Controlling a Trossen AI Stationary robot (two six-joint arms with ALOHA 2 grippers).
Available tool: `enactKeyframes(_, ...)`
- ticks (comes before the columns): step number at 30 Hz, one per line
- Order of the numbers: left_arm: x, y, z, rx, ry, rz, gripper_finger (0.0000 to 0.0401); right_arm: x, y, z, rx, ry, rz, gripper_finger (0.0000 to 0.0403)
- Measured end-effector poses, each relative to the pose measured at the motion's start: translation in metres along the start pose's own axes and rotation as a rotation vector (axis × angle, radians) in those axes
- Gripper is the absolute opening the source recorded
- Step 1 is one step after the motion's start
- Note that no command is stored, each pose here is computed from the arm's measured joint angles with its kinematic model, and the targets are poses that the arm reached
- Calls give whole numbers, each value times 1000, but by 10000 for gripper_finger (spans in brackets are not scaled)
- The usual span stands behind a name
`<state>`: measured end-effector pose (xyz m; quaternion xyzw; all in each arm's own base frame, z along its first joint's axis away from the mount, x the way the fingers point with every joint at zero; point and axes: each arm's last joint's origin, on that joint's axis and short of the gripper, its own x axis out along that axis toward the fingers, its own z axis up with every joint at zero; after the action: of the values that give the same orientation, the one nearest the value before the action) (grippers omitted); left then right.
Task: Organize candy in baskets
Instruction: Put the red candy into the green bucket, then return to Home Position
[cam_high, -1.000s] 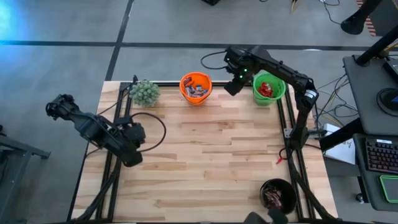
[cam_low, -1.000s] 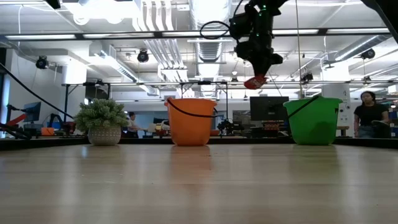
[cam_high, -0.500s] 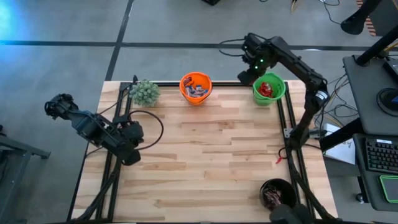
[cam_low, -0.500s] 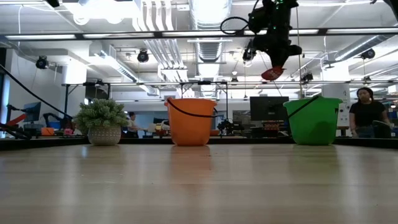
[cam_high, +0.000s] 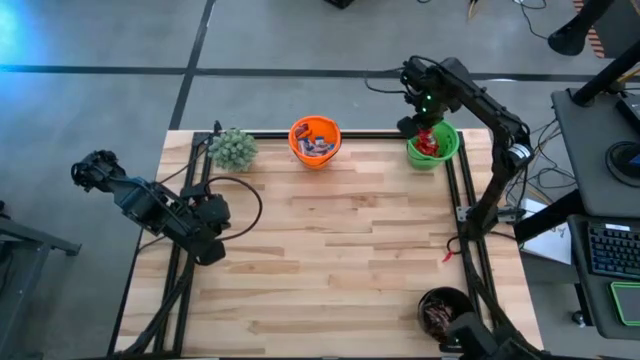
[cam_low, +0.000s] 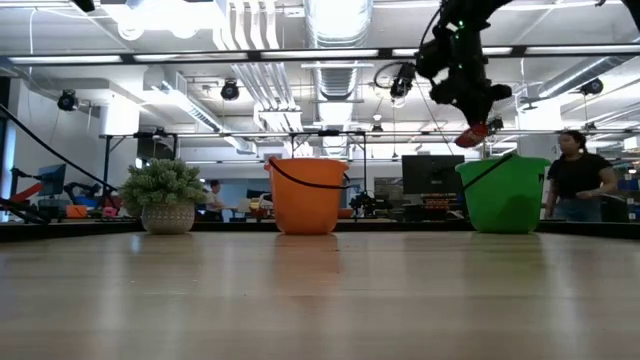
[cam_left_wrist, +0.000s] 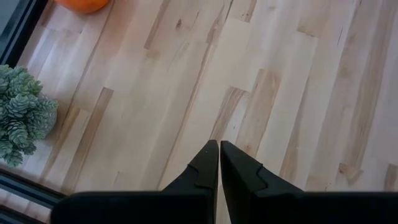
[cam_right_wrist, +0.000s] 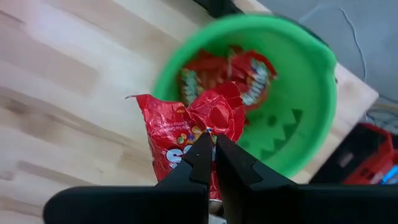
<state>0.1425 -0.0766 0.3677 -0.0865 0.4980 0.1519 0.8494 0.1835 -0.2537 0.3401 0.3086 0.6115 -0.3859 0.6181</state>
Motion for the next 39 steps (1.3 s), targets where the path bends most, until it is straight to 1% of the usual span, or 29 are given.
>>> enactKeyframes(4,0,0,0,0,0,0,0,14,-10,-2,14,54,-18,9)
enactKeyframes(9,0,0,0,0,0,0,0,24,-18,-3,37,89,-51,9)
enactKeyframes(19,0,0,0,0,0,1,0,31,-18,-4,9,112,-54,12)
enactKeyframes(25,0,0,0,-4,0,1,0,31,-18,-4,-7,113,-62,45)
enactKeyframes(30,0,0,0,-8,0,1,0,30,-21,-4,-6,108,-167,73)
enactKeyframes(33,0,0,0,-7,2,3,0,30,-22,-4,9,106,-197,88)
enactKeyframes(35,0,2,-1,-1,1,25,0,30,-22,-4,20,105,-196,95)
enactKeyframes(37,0,5,-2,1,-14,78,0,29,-22,-4,32,100,-187,97)
enactKeyframes(39,-3,10,-4,-22,-31,115,0,27,-20,-3,50,87,-158,95)
